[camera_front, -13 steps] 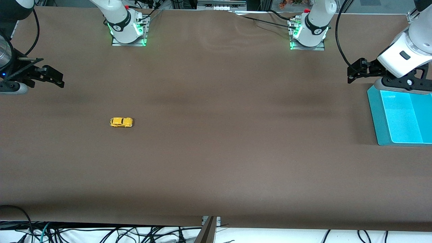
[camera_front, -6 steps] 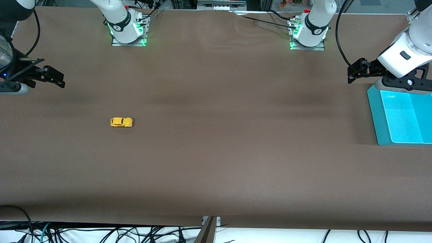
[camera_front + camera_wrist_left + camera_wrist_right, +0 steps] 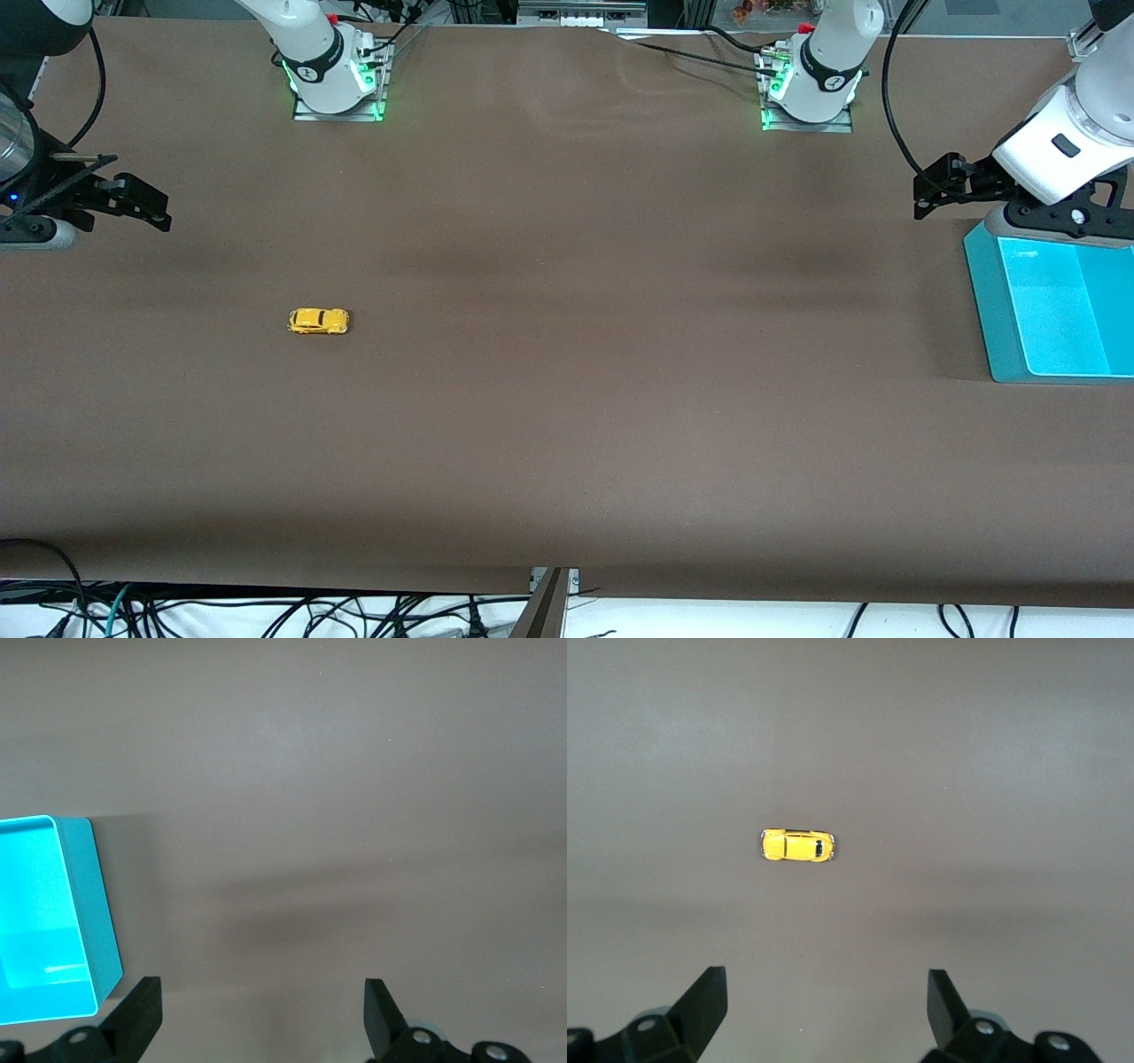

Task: Wind and store yellow beetle car

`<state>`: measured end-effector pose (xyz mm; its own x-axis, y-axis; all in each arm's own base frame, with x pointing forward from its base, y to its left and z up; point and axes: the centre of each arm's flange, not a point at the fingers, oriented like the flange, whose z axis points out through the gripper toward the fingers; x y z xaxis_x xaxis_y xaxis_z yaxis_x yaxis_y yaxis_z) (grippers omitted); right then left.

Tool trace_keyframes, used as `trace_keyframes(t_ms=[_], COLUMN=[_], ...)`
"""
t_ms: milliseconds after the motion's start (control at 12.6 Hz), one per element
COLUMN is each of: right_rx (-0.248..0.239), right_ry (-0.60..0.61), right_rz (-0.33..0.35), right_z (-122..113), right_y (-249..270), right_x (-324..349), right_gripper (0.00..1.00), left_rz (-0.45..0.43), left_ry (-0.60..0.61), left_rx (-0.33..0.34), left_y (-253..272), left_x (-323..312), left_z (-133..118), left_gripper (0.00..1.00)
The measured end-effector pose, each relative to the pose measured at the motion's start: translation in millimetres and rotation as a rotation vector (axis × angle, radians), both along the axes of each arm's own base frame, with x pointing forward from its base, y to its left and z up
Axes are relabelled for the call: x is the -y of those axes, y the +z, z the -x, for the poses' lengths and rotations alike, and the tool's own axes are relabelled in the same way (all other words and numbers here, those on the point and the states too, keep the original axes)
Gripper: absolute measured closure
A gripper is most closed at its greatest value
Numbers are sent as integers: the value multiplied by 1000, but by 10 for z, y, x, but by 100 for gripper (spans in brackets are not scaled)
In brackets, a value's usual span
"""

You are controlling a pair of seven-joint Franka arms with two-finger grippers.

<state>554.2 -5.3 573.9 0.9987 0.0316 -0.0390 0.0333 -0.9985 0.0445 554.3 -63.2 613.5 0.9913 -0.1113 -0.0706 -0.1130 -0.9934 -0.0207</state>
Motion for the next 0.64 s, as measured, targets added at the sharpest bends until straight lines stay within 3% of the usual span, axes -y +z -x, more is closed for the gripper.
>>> trace_keyframes(t_ms=[636], right_rx=[-23], right_ry=[57], right_rz=[-3], right_z=[-49], right_y=[-125], right_x=[-332], right_gripper=[0], left_rz=[0], left_ry=[1], left_rx=[0], left_y=[0], left_x=[-4], left_z=[0], left_gripper=[0])
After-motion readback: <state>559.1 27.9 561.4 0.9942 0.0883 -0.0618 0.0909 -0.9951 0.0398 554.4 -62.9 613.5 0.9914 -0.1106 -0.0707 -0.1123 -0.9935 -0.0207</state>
